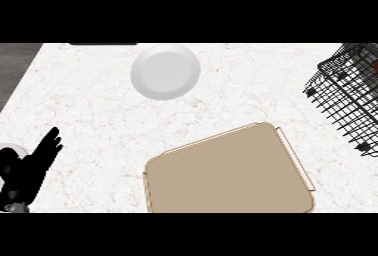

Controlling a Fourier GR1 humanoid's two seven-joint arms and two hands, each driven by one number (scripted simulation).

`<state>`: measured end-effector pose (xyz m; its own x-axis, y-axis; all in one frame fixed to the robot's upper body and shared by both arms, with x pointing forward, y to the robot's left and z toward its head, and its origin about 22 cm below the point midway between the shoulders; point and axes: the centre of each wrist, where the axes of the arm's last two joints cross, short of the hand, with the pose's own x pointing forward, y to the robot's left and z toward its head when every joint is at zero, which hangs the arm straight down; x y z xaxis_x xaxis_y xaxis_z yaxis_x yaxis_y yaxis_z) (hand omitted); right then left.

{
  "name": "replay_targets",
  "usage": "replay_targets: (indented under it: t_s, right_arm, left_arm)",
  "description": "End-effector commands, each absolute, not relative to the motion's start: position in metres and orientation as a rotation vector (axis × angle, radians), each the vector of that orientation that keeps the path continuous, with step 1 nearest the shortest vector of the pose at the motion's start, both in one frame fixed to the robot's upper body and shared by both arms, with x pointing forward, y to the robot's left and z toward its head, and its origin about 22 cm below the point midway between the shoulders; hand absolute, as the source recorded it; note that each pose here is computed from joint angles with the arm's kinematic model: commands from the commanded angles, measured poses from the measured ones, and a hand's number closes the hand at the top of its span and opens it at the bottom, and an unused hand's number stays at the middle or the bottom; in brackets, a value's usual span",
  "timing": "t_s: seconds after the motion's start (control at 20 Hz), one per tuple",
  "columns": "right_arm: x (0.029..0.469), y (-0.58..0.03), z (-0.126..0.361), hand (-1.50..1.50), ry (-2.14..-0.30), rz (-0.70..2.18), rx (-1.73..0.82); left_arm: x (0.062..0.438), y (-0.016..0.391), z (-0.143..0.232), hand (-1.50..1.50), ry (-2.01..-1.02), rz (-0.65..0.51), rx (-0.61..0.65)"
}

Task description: Pick the sweet potato from the tray and place it in the tiered basket

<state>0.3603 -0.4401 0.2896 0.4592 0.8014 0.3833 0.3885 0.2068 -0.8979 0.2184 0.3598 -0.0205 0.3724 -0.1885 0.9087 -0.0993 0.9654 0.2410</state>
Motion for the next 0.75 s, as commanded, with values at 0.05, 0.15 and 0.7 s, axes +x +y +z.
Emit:
replay_targets:
  t_s: [0.05,0.15,0.7]
  right_arm:
    - [0.321,-0.484,0.318,-1.5,-1.158,0.123,-1.289]
    - [0.304,-0.497,0.321,-1.5,-1.181,0.058,-1.224]
    - [0.177,-0.589,0.276,-1.5,-1.455,-0.166,-0.893]
  left_arm:
    - [0.211,0.364,-0.016,0.0,-1.185,-0.045,0.279]
    - [0.204,0.357,-0.028,0.0,-1.174,-0.054,0.285]
    - [0.209,0.367,-0.024,0.0,-1.189,-0.021,0.293]
